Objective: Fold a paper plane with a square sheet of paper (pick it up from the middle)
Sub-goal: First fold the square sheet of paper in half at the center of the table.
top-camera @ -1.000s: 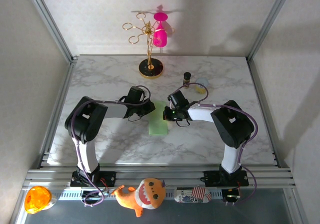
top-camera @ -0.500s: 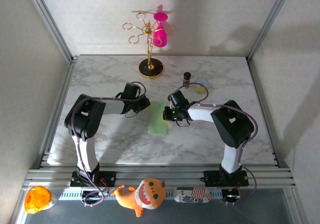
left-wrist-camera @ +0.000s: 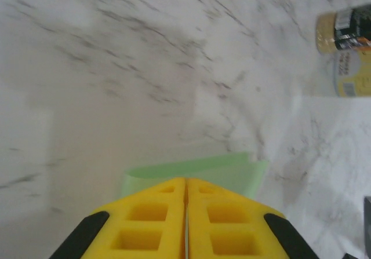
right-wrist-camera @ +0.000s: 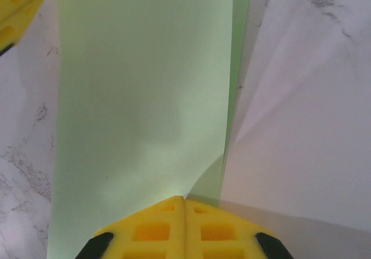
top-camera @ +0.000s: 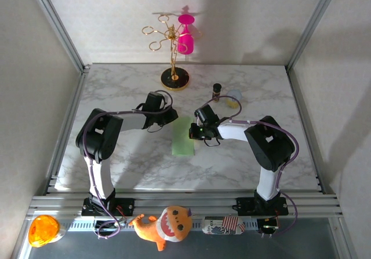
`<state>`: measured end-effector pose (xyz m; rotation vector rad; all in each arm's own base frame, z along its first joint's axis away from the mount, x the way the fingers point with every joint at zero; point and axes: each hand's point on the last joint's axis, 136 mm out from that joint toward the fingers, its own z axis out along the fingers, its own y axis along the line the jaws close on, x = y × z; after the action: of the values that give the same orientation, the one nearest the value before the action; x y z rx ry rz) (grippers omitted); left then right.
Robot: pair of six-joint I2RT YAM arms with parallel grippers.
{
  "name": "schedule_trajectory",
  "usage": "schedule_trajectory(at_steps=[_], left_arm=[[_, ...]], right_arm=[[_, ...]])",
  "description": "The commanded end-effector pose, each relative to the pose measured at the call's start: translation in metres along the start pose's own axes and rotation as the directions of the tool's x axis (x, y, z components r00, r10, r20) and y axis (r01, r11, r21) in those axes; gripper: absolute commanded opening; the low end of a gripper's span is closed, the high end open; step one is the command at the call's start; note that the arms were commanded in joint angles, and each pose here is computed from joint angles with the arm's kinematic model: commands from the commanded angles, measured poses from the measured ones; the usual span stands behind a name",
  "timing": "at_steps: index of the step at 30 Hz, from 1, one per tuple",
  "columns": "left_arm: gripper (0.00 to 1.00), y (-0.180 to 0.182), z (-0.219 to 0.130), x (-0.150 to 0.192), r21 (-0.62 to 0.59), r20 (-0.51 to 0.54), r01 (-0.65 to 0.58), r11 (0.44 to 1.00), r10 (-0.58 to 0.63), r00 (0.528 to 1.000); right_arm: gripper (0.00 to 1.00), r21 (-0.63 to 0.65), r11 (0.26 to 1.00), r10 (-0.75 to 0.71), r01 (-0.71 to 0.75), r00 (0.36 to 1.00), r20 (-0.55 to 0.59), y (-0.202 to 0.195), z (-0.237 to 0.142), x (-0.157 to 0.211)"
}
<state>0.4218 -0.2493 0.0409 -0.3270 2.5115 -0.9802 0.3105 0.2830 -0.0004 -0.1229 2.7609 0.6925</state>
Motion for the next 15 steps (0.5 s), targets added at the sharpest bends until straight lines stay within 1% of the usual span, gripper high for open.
schedule_trajectory(at_steps=[1, 4, 10, 15], left_arm=[[0.09, -0.003, 0.005, 0.004, 0.015, -0.016, 0.011, 1.0, -0.011, 1.0], [0.08, 0.012, 0.012, 0.005, -0.043, -0.018, 0.029, 0.999, -0.029, 0.999], [0.08, 0.049, 0.014, -0.002, -0.144, 0.023, 0.089, 0.986, -0.086, 0.996], [0.08, 0.069, 0.011, -0.014, -0.181, 0.044, 0.116, 0.977, -0.109, 0.993]], right_arm=[[0.04, 0.561, 0.827, 0.182, 0.033, 0.929, -0.323, -0.157, -0.006, 0.129], [0.04, 0.56, 0.828, 0.182, 0.032, 0.929, -0.322, -0.157, -0.006, 0.129], [0.04, 0.562, 0.826, 0.183, 0.034, 0.928, -0.324, -0.158, -0.007, 0.131], [0.04, 0.564, 0.825, 0.188, 0.031, 0.926, -0.326, -0.16, -0.007, 0.134]])
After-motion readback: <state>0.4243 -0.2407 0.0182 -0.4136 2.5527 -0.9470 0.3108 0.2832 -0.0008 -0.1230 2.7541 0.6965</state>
